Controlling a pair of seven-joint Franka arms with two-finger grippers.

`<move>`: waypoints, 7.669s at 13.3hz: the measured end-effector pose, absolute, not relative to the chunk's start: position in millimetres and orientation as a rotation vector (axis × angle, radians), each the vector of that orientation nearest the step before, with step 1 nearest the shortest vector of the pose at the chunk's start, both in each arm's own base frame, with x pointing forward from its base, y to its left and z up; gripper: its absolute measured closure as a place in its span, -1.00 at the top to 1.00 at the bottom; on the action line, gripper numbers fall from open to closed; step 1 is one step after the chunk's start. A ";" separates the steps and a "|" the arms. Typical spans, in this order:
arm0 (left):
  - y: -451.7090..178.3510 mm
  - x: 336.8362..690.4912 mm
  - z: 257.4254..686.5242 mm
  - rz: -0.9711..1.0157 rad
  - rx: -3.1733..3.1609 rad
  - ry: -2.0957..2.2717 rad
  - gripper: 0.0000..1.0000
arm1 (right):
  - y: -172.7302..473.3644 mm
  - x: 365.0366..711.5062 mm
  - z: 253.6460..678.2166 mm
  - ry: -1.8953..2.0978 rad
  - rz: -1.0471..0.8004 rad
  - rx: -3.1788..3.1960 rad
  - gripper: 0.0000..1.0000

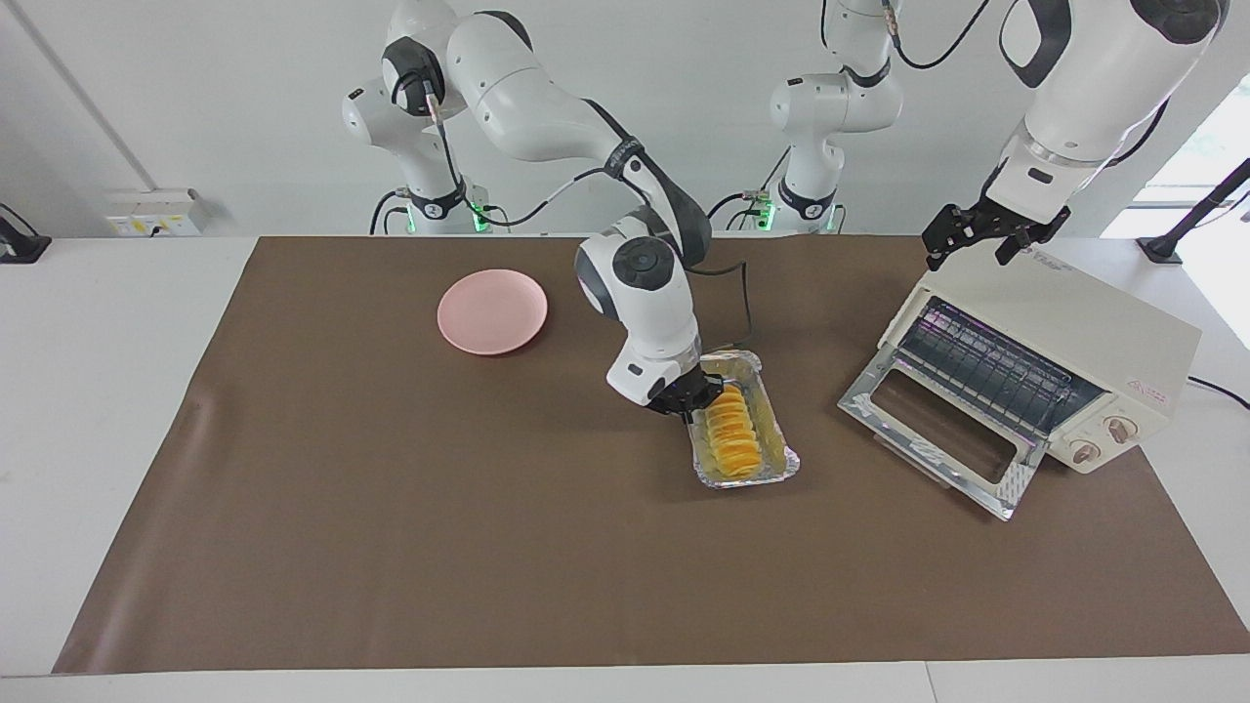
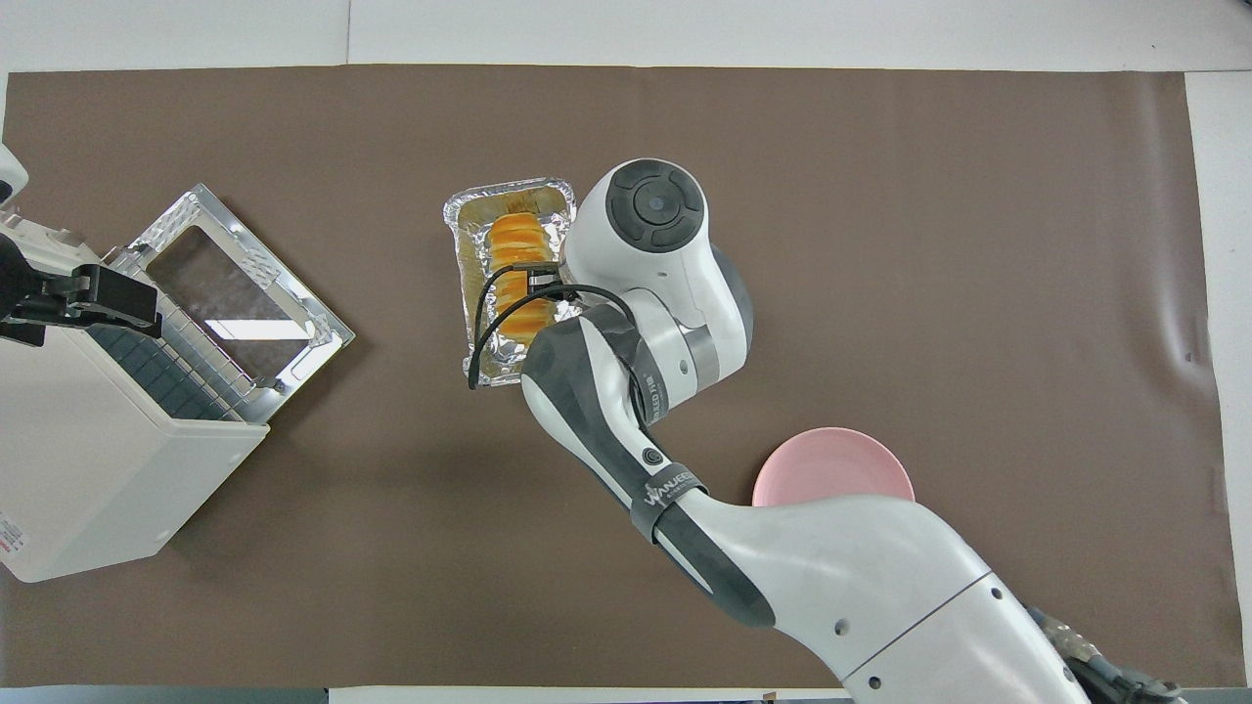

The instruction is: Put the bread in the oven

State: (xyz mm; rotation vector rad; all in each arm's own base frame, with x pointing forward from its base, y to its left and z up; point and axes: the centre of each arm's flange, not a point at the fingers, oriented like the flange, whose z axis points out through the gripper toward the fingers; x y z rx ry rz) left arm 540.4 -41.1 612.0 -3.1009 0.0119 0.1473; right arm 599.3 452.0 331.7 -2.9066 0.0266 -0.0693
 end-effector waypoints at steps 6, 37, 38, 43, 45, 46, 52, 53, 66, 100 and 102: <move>-41.1 540.4 612.0 0.147 -3.101 0.012 1.00 | 443.9 607.0 316.6 -0.026 -0.148 -3.004 -0.47; -373.6 608.2 327.6 0.157 -3.194 -0.068 0.44 | -12.3 542.4 598.6 -0.033 0.051 -3.202 1.00; -373.4 607.7 326.6 0.160 -3.192 -0.068 0.15 | -11.8 542.2 598.3 -0.034 0.055 -3.202 1.00; -370.6 606.9 330.6 0.197 -3.173 -0.203 -0.97 | -6.2 542.0 598.0 0.037 0.056 -3.154 1.00; -357.1 614.1 353.1 0.244 -3.123 -0.295 -0.97 | -5.5 542.0 598.0 0.054 0.056 -3.145 1.00; -341.1 622.1 367.1 0.250 -3.088 -0.371 -0.97 | -5.4 542.0 598.0 0.056 0.056 -3.144 1.00; -164.5 671.5 454.3 0.152 -2.870 -0.821 -0.97 | -6.0 541.8 596.9 0.059 0.060 -3.144 1.00; -136.5 676.8 457.8 0.136 -2.836 -0.884 -0.97 | -6.0 541.8 596.9 0.059 0.060 -3.144 1.00; 1.8 670.0 417.6 0.283 -2.701 -1.120 -0.97 | -5.9 541.3 597.4 0.058 0.061 -3.144 1.00; -16.8 632.3 517.1 0.048 -3.018 -0.515 1.00 | -5.9 541.3 597.4 0.058 0.061 -3.144 1.00; -18.6 604.5 546.4 0.164 -3.061 -0.319 1.00 | -5.9 541.3 597.4 0.058 0.061 -3.144 1.00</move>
